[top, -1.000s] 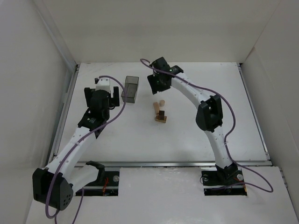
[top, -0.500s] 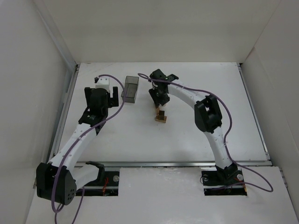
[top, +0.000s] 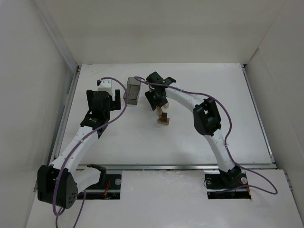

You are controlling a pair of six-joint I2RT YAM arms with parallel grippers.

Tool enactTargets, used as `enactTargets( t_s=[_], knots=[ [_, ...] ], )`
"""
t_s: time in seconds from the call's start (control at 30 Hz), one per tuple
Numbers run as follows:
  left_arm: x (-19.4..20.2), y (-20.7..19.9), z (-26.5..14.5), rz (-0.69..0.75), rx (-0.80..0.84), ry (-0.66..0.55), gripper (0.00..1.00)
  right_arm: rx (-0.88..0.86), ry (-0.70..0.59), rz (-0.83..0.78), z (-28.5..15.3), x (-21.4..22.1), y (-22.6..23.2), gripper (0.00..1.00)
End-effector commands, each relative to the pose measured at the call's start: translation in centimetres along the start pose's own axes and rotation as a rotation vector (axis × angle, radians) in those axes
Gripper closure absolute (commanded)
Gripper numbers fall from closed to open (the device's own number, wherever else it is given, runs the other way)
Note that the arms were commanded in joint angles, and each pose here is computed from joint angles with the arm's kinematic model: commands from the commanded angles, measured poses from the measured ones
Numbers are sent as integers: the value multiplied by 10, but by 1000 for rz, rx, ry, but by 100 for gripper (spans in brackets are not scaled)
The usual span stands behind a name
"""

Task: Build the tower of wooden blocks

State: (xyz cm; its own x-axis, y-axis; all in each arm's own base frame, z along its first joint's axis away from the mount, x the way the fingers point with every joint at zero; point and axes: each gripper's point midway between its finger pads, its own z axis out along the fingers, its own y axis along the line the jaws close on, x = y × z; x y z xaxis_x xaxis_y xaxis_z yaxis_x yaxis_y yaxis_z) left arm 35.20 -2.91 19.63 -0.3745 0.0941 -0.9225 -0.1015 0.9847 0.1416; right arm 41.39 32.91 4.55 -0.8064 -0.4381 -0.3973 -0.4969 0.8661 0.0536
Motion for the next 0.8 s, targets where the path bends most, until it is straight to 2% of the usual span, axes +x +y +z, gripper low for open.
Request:
enactTargets(
  t_s=[0.0,0.17,0.33,0.5,0.77],
  knots=[
    [-11,3,-3,-12,-1,-50,1,29,5,-2,4,-1,-6,45],
    [-11,3,-3,-12,-1,-50,1,77,-17,7,-9,-5,-14,45],
    [-11,3,-3,-12,-1,-50,1,130,-94,22,-38,-24,-22,45],
    [-11,3,-3,-12,-1,-50,1,154,-98,23,-38,-24,-26,45],
    [-9,3,-3,-8,-1,-41,1,113,-21,74,-12,-6,-28,48]
  ],
)
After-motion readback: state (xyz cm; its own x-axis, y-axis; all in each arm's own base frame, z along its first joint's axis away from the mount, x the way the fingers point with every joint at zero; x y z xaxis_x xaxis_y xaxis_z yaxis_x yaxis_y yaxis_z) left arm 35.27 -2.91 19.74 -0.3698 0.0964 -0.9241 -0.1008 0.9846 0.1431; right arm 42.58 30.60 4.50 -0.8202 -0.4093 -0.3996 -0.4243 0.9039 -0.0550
